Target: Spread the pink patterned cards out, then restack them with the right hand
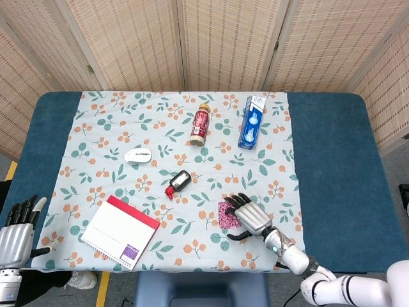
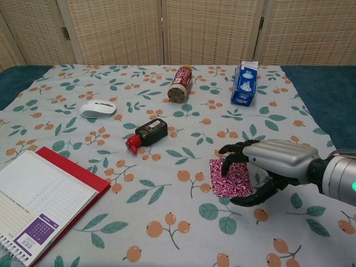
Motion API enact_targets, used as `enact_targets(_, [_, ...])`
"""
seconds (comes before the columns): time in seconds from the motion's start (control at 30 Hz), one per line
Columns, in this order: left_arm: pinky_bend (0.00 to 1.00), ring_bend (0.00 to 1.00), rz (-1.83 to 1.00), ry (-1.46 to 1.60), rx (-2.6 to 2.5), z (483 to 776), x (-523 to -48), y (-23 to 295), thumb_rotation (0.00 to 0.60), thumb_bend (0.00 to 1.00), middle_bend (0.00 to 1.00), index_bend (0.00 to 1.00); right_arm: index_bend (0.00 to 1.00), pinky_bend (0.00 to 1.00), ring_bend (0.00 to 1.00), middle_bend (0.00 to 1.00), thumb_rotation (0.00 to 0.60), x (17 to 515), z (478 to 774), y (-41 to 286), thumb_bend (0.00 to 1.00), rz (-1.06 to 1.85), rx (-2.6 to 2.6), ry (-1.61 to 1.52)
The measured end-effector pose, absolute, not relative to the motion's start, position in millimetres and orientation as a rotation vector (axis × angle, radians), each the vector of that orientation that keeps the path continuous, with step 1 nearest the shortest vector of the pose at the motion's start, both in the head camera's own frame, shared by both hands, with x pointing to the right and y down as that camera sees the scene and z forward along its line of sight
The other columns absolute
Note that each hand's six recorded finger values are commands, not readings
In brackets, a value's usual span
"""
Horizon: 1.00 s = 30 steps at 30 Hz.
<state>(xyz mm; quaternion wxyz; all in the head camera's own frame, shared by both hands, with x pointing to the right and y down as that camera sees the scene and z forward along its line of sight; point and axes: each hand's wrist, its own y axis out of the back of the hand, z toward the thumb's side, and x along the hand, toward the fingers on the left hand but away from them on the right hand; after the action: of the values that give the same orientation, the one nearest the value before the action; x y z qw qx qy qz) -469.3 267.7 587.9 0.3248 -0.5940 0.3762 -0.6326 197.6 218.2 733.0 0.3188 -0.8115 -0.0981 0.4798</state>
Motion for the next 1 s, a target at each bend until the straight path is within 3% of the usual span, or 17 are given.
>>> enact_targets(0.53, [0.0,0.06,-1.658,0.986,-1.559,586.1,-467.5,269.0,0.6,0.09,0.0,0.09,0.29,0.0,0.0,0.09,0.287,269.1,724.0,219.4,0.3,1.424,-2.032,-0.306])
enact_targets(1.0, [0.0,0.06,-1.649,0.991,-1.554,583.6,-465.7,268.1,0.6,0.09,0.0,0.09,0.29,0.0,0.0,0.09,0.287,243.3,709.6,220.1,0.3,1.295,-2.1,-0.338])
